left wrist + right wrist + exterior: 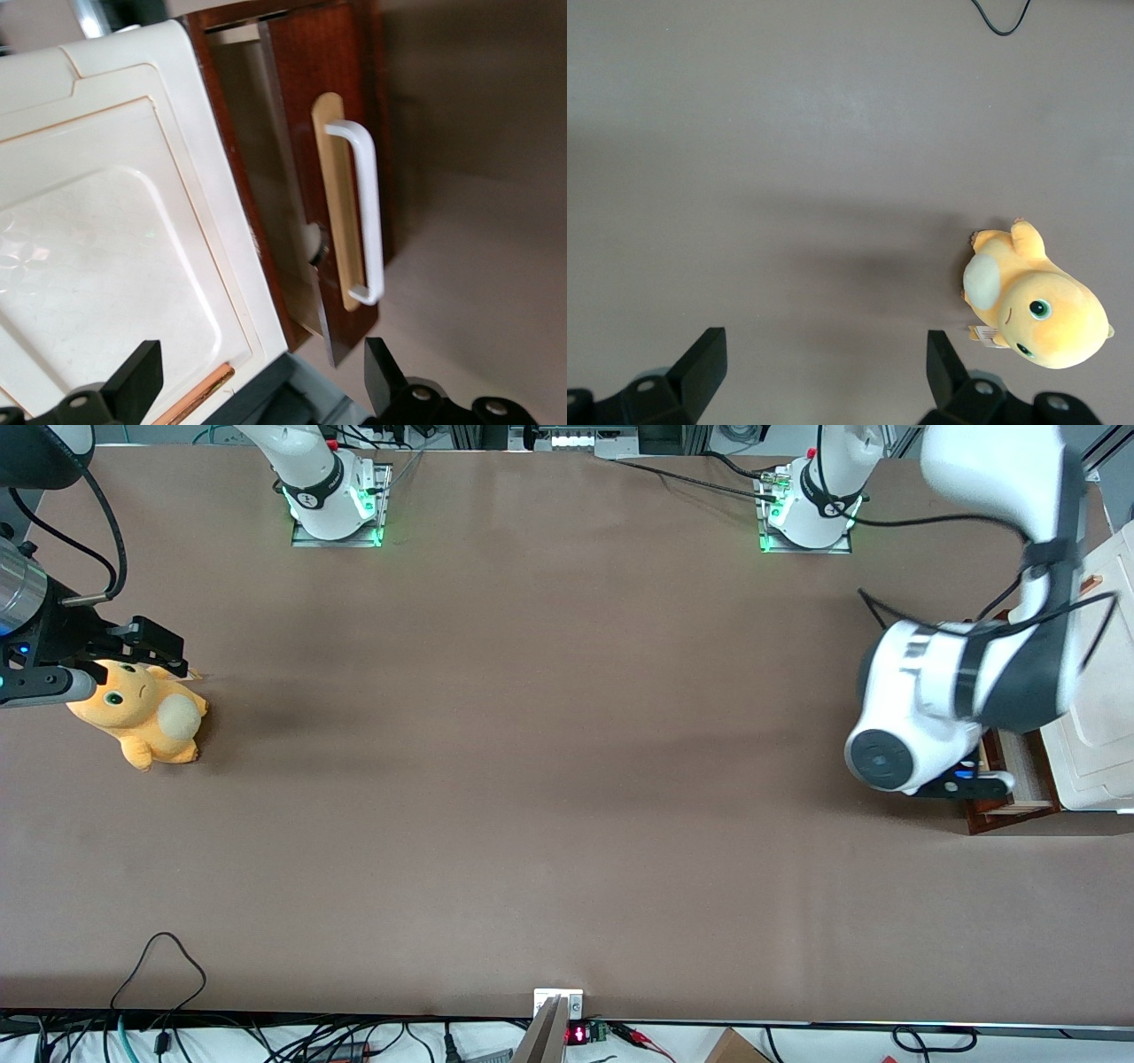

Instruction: Open lower drawer with left arm only

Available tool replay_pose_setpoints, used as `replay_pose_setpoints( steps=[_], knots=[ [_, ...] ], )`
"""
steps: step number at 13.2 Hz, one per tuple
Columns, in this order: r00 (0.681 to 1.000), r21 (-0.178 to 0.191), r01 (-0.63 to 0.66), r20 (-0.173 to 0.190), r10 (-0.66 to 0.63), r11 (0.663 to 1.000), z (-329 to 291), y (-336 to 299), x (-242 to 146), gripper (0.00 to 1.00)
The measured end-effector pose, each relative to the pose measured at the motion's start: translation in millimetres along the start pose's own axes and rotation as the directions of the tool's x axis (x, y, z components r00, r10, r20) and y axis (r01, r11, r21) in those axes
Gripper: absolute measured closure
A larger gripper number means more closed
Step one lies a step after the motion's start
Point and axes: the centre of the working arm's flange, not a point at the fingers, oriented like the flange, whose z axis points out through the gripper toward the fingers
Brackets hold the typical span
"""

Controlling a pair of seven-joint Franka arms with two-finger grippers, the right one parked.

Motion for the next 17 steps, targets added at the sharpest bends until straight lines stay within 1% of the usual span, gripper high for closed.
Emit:
replay_pose_setpoints(
  steps=[2,4,5,6,7,8,9,10,11,13,14,16,17],
  knots=[
    [1.0,-0.139,-0.006,-0.015,0.004,0.99,-12.0,-34.9,-12.1,0.0],
    [0.999,-0.282,0.018,-0.024,-0.026,0.959,-15.3,-72.4,-26.4,0.0],
    [0.998,-0.364,0.025,-0.037,-0.042,0.931,-16.7,-91.4,-34.0,0.0],
    [0.996,-0.453,0.033,-0.057,-0.066,0.891,-17.9,-113.2,-42.5,0.0],
    [0.993,-0.528,0.033,-0.078,-0.087,0.848,-18.6,-134.4,-52.1,0.0],
    [0.99,-0.593,0.032,-0.094,-0.108,0.805,-20.0,-153.0,-63.1,0.0],
    [0.986,-0.637,0.027,-0.109,-0.124,0.771,-23.3,-166.7,-73.8,0.0],
    [0.982,-0.66,0.02,-0.13,-0.14,0.751,-29.9,-175.4,-83.4,0.0],
    [0.973,-0.671,0.008,-0.167,-0.162,0.742,-40.8,-180.5,-91.0,0.0],
    [0.943,-0.677,-0.027,-0.261,-0.206,0.736,-65.4,-180.2,-95.1,0.0],
    [0.935,-0.675,-0.045,-0.288,-0.207,0.737,-74.0,-175.1,-95.3,0.0],
    [0.929,-0.671,-0.076,-0.317,-0.193,0.738,-83.1,-167.7,-96.2,0.0],
    [0.927,-0.676,-0.095,-0.328,-0.183,0.731,-84.9,-166.2,-96.4,0.0]
  ],
)
